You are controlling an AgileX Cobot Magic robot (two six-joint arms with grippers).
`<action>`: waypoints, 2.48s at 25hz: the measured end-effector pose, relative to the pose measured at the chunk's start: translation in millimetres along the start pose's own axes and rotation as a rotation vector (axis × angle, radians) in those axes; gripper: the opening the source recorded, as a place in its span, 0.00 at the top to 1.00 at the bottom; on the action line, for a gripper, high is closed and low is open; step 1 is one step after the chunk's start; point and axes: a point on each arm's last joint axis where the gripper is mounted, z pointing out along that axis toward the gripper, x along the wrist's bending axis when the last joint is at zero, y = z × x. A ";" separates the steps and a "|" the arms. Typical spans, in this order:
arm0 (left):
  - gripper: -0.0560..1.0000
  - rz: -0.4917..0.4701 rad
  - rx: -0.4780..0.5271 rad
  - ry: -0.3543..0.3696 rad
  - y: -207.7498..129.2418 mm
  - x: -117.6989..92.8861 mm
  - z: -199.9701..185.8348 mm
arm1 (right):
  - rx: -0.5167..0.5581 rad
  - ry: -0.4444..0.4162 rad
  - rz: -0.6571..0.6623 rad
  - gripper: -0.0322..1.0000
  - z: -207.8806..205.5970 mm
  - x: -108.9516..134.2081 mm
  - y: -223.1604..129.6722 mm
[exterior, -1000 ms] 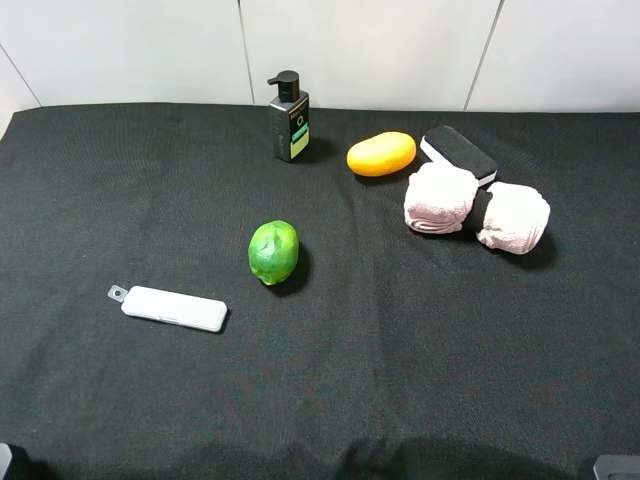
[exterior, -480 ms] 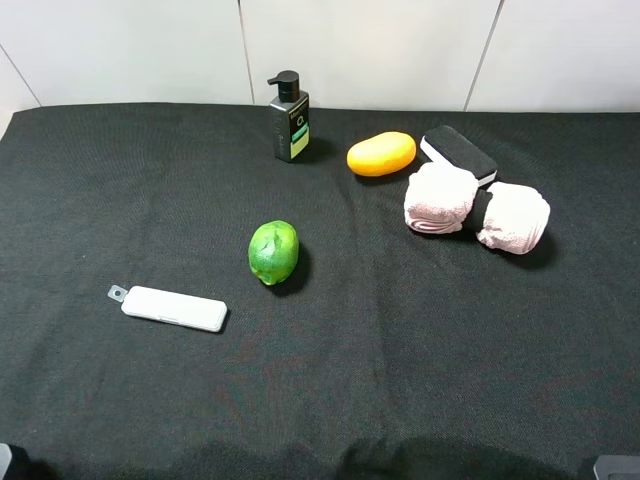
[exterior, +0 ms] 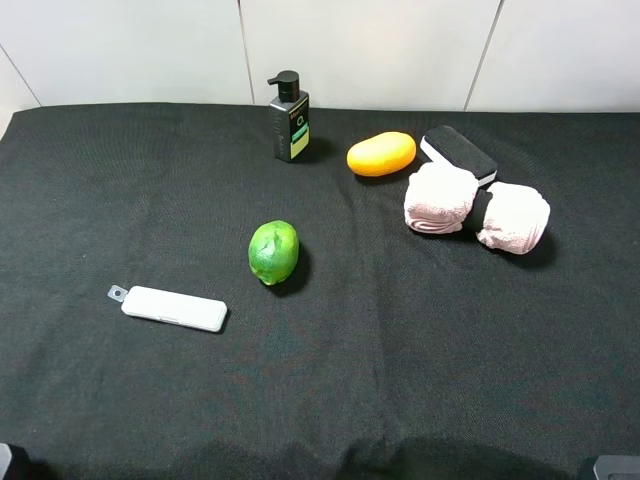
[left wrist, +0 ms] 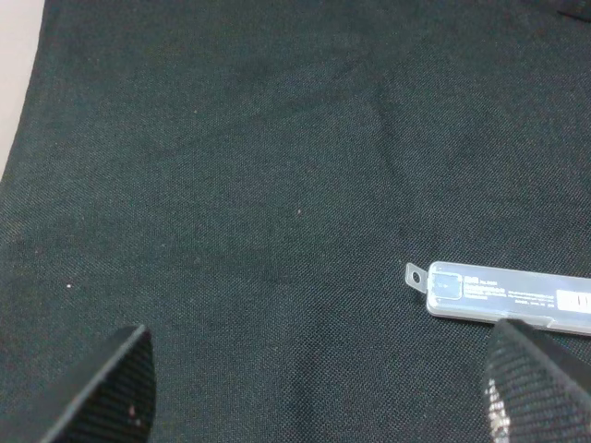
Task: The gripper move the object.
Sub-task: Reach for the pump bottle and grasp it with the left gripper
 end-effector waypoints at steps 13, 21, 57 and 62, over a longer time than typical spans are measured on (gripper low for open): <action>0.22 0.000 0.000 0.000 0.0 0.0 0.0 | 0.000 0.000 0.000 0.30 0.0 0.0 0.0; 0.22 -0.016 0.012 -0.039 7.4 -2.8 0.9 | 0.000 0.000 0.000 0.30 0.0 0.0 0.0; 0.22 0.188 0.429 -0.269 159.0 -38.6 193.6 | 0.000 0.000 0.000 0.30 0.0 0.0 0.0; 0.22 0.273 0.452 -0.323 186.4 -67.3 216.4 | 0.000 0.000 0.000 0.30 0.0 0.0 0.0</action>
